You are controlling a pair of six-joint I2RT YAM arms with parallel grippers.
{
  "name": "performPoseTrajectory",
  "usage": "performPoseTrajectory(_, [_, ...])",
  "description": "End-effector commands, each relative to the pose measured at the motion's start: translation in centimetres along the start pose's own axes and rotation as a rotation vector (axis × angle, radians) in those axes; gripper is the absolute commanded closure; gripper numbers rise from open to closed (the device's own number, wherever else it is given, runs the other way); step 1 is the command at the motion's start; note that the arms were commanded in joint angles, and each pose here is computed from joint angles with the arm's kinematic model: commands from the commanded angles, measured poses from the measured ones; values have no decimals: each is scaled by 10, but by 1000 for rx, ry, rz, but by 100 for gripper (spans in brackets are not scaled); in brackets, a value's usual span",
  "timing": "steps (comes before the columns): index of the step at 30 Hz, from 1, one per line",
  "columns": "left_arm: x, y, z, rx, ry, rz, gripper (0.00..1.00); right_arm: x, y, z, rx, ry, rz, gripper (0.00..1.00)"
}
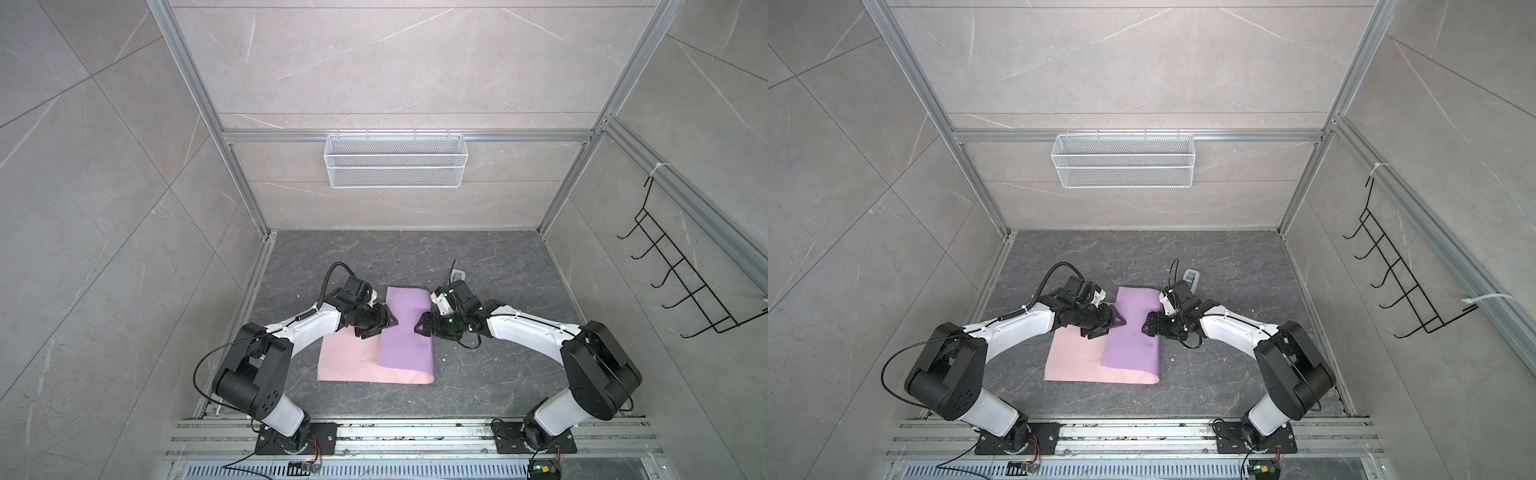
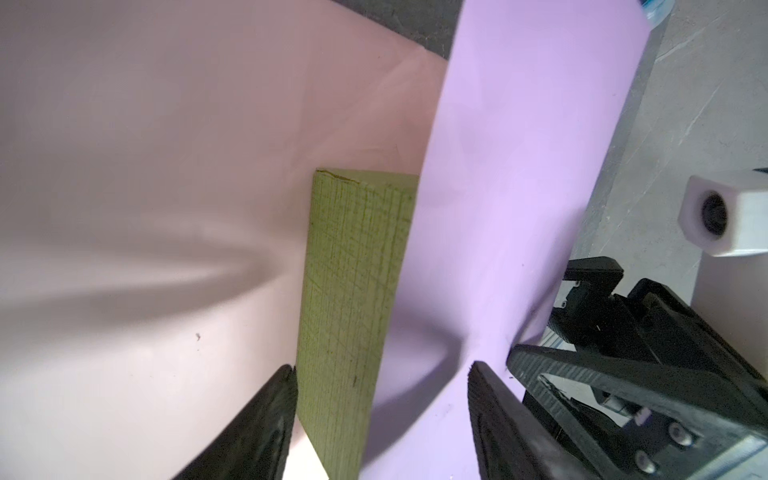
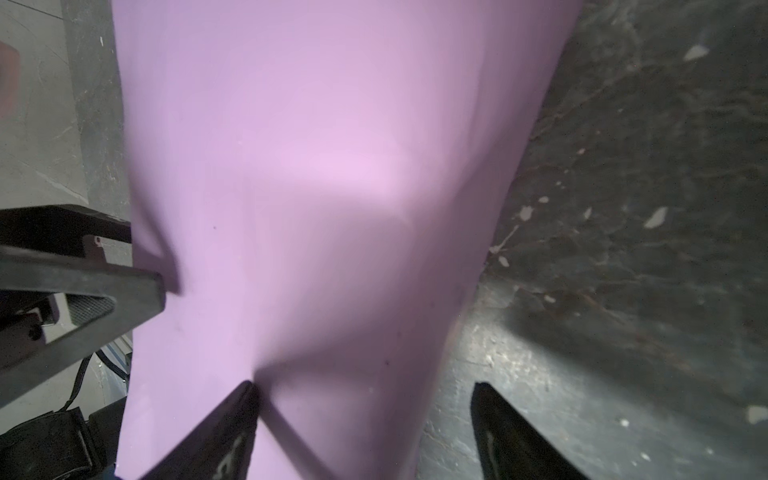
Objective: Wrap the gift box in paper
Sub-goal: 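Hold the folded paper over the box with both grippers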
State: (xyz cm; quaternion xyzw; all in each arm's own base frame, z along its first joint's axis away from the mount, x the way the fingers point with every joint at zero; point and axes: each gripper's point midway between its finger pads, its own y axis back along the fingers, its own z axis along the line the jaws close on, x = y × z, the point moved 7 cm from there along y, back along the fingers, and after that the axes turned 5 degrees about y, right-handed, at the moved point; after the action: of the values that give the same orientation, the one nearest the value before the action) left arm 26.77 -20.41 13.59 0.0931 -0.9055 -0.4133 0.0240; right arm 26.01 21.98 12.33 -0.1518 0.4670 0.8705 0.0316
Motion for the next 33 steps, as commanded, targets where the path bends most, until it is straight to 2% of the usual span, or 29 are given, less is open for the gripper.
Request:
performPoseTrajectory(1, [-16,5,-12,20,-4,-21,33,21,-10,-19,107,-8,104,19])
performPoseTrajectory(6, [-28,7,-12,16,-9,-34,45,20,-10,-19,106,-4,102,19])
performPoseTrajectory(8, [-29,8,-11,14,-13,-33,53,20,-10,-18,107,-4,103,19])
performPoseTrajectory(15, [-25,13,-6,5,-22,-35,71,19,-10,-18,108,1,100,19])
performPoseTrajectory(26, [-22,12,-5,31,-19,-18,88,18,-10,-18,113,-1,98,19])
performPoseTrajectory(33, [-20,15,-3,14,-23,-32,94,17,-9,-18,120,4,96,18])
